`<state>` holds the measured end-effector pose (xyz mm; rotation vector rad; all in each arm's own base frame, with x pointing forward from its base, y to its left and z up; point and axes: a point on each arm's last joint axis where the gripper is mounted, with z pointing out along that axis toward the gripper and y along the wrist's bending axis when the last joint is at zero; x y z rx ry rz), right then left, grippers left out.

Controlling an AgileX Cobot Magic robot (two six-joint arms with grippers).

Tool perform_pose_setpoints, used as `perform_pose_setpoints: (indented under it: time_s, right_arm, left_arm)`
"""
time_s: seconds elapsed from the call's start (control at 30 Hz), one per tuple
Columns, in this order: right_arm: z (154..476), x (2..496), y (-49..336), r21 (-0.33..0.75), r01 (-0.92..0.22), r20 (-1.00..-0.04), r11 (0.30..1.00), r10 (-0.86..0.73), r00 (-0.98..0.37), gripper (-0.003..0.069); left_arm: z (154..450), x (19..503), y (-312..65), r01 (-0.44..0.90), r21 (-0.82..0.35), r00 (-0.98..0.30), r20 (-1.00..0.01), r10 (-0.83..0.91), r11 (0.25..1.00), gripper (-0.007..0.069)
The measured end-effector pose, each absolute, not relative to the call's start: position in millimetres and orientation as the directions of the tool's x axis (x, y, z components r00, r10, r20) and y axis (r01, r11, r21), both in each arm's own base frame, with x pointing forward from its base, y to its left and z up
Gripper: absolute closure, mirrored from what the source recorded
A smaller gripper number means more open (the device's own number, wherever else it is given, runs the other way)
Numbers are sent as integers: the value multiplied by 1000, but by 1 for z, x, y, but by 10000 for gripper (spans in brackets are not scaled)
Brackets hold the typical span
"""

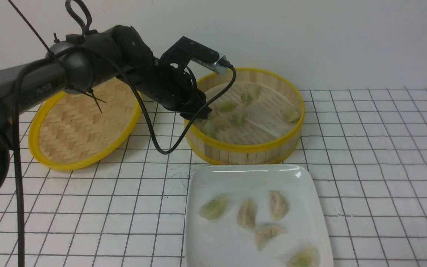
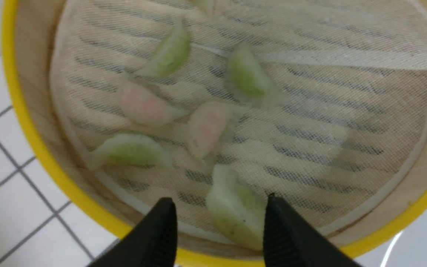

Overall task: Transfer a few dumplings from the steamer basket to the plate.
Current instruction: Use the left arm to grab a dumpling from the steamer

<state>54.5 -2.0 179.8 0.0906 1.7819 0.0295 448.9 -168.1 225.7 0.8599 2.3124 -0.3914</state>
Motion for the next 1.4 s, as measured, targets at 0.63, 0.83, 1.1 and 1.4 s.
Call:
perform_pose_setpoints:
  time_s: [0.63,0.83,1.1,1.4]
  right_arm:
    - [180,54,-2,70,45,-975,997,78,-209,467]
    - [180,54,-2,70,45,-975,997,78,-209,467]
    - [180,54,-2,70,45,-975,997,78,-209,467]
    - [180,54,-2,70,45,-975,997,78,-209,467]
  left_arm:
    - [196,458,-195,713,-100,-605,-588,537,694,327]
    - [198,461,-193,723,-53,-581,-584,566,688,327]
    - [197,464,-191,727,-17,-567,-580,585,687,327]
    - [177,469,-194,722,-16,-575,-571,586,692,327]
